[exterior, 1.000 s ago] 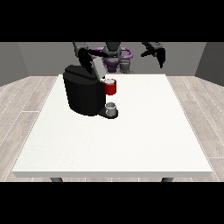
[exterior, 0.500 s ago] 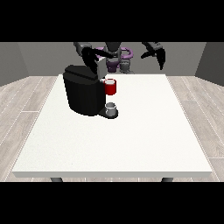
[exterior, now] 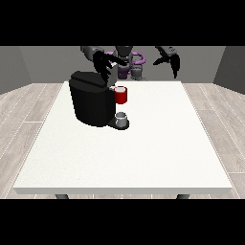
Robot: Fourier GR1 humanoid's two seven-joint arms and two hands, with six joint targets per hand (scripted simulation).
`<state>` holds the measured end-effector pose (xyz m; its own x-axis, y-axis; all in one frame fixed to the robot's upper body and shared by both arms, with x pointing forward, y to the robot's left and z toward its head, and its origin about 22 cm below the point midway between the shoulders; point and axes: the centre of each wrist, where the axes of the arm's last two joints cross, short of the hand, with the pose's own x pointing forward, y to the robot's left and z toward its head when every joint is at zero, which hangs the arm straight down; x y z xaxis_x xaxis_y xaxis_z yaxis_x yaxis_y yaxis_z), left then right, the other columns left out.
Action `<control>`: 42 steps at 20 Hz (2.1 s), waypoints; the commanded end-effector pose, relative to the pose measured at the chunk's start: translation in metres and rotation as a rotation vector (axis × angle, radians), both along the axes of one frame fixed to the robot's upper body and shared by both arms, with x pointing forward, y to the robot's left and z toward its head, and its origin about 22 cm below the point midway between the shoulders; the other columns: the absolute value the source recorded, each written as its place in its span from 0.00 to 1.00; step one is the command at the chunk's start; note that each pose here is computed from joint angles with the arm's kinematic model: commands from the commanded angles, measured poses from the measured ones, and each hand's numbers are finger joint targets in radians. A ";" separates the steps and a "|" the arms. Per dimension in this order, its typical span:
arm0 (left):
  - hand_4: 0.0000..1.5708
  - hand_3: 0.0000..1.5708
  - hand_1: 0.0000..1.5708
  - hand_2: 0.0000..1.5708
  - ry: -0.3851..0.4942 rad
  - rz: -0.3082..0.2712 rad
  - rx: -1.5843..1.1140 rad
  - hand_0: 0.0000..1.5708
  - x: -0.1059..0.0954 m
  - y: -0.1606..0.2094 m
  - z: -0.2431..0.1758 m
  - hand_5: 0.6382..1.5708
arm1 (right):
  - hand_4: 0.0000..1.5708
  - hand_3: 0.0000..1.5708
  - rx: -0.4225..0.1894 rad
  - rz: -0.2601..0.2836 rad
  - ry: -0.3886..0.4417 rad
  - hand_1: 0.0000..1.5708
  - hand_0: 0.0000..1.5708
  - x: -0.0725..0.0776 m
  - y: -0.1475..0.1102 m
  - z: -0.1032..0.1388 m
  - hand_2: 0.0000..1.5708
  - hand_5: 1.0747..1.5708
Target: Insert the coffee pod into the coffee machine and close the lid
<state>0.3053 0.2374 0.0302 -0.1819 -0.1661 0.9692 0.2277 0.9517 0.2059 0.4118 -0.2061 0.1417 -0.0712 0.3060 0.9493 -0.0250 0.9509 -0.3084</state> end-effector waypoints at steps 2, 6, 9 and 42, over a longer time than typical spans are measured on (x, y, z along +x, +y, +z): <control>0.21 0.00 0.00 0.00 -0.001 -0.055 -0.003 0.00 0.006 -0.012 0.007 1.00 | 0.05 0.00 -0.038 0.129 -0.150 0.00 0.00 0.003 0.045 0.046 0.00 1.00; 0.25 0.00 0.00 0.00 -0.082 -0.089 -0.005 0.00 0.012 -0.021 0.020 1.00 | 0.17 0.00 -0.080 0.078 -0.192 0.00 0.00 0.007 0.034 0.071 0.00 1.00; 0.26 0.00 0.00 0.00 -0.085 -0.120 0.012 0.00 0.018 -0.028 0.028 1.00 | 0.10 0.00 -0.078 0.063 -0.205 0.00 0.00 0.005 0.040 0.092 0.00 1.00; 0.22 0.00 0.00 0.00 -0.155 -0.226 -0.015 0.00 0.031 -0.038 0.065 1.00 | 0.00 0.00 -0.049 0.129 -0.364 0.00 0.00 0.008 0.054 0.131 0.00 1.00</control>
